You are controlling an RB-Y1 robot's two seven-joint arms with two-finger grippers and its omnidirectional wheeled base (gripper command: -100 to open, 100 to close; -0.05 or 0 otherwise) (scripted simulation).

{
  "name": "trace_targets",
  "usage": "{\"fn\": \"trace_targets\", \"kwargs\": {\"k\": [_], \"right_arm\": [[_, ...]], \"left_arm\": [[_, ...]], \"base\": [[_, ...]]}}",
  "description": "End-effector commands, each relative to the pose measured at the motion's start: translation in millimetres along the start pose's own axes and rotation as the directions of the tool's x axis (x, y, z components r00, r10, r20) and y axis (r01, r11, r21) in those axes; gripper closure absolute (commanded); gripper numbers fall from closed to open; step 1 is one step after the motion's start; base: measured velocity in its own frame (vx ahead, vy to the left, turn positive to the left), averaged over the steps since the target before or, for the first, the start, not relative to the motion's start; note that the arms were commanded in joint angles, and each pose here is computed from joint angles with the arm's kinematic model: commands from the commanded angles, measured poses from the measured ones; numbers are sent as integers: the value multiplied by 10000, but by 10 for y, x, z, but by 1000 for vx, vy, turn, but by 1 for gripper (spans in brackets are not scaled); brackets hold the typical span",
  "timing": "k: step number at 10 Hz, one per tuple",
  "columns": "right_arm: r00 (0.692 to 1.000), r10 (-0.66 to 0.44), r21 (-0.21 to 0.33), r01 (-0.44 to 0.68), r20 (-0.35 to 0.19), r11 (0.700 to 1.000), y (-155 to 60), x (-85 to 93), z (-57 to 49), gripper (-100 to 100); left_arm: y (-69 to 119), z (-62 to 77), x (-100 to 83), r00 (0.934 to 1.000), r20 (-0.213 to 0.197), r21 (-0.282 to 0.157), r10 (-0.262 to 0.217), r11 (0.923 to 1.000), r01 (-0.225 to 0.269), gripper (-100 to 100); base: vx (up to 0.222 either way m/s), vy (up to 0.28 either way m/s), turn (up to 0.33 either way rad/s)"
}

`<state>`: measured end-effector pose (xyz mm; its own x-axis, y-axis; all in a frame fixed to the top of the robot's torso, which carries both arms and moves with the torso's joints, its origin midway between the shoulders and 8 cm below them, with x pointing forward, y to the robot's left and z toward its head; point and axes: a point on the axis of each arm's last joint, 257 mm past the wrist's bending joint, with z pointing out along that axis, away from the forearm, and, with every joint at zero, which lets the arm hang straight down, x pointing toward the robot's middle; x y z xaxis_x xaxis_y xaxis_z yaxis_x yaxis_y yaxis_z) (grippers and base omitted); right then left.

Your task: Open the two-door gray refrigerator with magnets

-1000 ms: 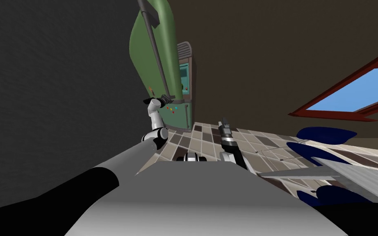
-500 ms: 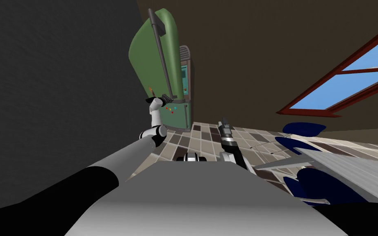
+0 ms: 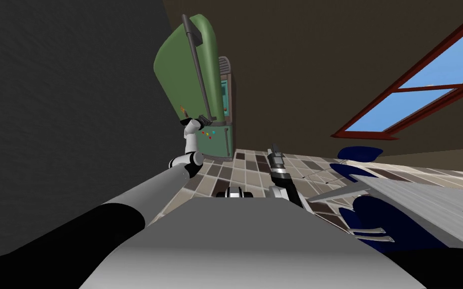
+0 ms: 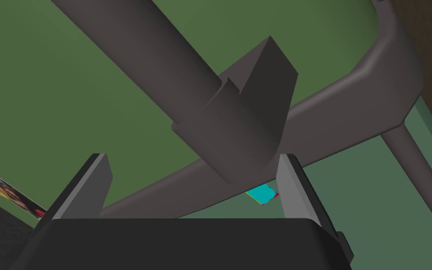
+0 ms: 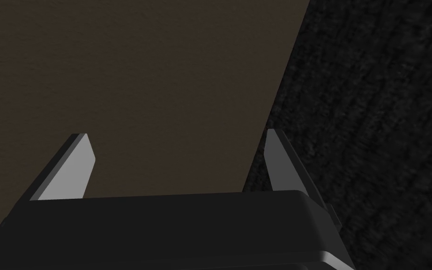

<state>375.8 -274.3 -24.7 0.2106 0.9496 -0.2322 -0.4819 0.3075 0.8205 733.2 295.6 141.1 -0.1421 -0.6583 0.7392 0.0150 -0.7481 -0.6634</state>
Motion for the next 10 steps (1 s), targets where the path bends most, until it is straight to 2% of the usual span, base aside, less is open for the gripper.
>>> {"fn": "trace_targets", "kwargs": {"k": [1, 2, 4, 5, 10], "right_arm": [[10000, 1, 0, -1, 1, 10000, 0, 0, 0, 0], [10000, 2, 0, -2, 1, 10000, 0, 0, 0, 0], [10000, 0, 1, 0, 0, 10000, 0, 0, 0, 0], [10000, 0, 1, 0, 0, 10000, 0, 0, 0, 0], [10000, 0, 0, 0, 0, 10000, 0, 0, 0, 0]], "left_arm": [[32, -98, 18, 9999, -143, -148, -70, 9999, 68, 100], [0, -108, 46, 9998, -195, -81, -43, 10000, 42, 100], [70, -184, 50, 9996, -279, -283, -102, 9996, 94, 100], [44, -193, 73, 9995, -322, -225, -78, 9997, 71, 100], [142, -374, 100, 9985, -529, -533, -141, 9985, 113, 100]], "base": [[46, -60, 145], [29, -50, 35], [35, -35, 61], [30, -23, 52], [29, -23, 66]]}}
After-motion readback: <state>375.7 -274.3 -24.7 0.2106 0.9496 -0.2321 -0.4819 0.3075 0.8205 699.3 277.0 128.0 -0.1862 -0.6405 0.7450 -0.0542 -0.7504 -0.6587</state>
